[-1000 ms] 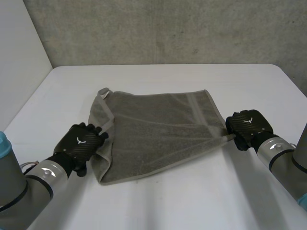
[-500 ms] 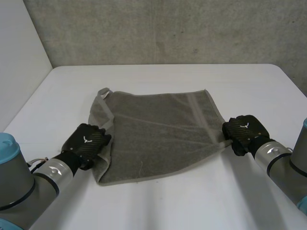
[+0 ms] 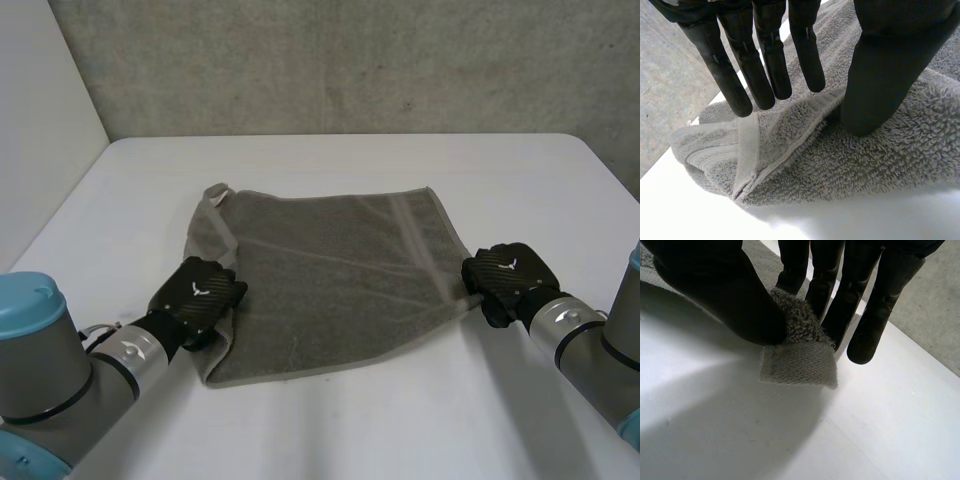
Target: Fold the towel.
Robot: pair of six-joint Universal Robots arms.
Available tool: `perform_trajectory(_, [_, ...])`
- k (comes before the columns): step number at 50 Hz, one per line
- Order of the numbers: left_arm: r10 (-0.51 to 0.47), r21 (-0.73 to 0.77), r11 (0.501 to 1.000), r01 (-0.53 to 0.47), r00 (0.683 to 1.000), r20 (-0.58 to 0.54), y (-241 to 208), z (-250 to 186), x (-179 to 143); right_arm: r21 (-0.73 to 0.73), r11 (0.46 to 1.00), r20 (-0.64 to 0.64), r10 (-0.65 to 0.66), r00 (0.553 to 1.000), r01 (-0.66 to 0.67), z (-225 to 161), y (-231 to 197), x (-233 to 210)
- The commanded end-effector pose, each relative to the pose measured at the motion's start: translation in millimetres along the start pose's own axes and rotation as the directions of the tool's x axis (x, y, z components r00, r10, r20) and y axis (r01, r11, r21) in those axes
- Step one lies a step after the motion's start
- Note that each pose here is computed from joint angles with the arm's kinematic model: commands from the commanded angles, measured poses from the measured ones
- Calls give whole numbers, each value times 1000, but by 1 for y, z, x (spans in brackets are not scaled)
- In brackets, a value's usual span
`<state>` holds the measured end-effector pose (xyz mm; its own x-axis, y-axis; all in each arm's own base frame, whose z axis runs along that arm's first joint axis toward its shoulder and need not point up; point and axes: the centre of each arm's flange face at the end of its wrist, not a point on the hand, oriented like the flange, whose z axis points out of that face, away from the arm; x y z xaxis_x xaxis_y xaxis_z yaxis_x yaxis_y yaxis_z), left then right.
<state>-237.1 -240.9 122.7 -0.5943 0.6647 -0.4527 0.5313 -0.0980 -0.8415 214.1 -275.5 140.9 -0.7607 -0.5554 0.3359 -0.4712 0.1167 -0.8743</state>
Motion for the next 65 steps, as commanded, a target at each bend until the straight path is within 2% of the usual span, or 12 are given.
perform_trajectory(1, [1,3,1000,-1,1000,13,1,7,-4,1,1000,-2,-1,1000,1,1,0,1])
perform_trajectory(10, [46,76,995,-57,989,143,-17,13,-29,22,1000,-31,-1,1000,2,1,-10,10])
perform_trajectory(20, [88,272,935,-229,890,447,-115,-41,-94,78,997,-72,-12,997,18,-41,-88,44])
perform_trajectory(25, [65,323,910,-260,860,507,-152,-76,-109,158,986,-108,-36,993,53,-69,-137,60])
perform_trajectory(31, [36,340,907,-248,850,525,-184,-102,-122,319,936,-223,-79,972,149,-118,-214,85])
perform_trajectory(37, [-49,307,940,-150,830,556,-211,-124,-142,320,927,-274,-105,956,194,-139,-237,98])
perform_trajectory(39, [-71,285,952,-109,829,554,-211,-126,-145,246,952,-265,-116,957,183,-132,-226,105])
perform_trajectory(44, [-106,76,994,80,890,444,-168,-86,-141,86,983,-178,-145,973,163,-98,-190,102])
perform_trajectory(55, [-162,-197,955,224,944,287,-84,-3,-123,-57,988,-62,-148,987,145,-18,-135,95])
perform_trajectory(59, [-157,-160,964,214,938,308,-86,17,-137,25,987,-121,-152,981,156,10,-138,95])
perform_trajectory(61, [-147,-108,976,191,932,330,-95,27,-148,157,969,-262,-146,954,191,30,-155,107])
perform_trajectory(65, [-190,185,976,119,879,438,-150,38,-190,330,909,-430,-94,898,253,36,-184,128])
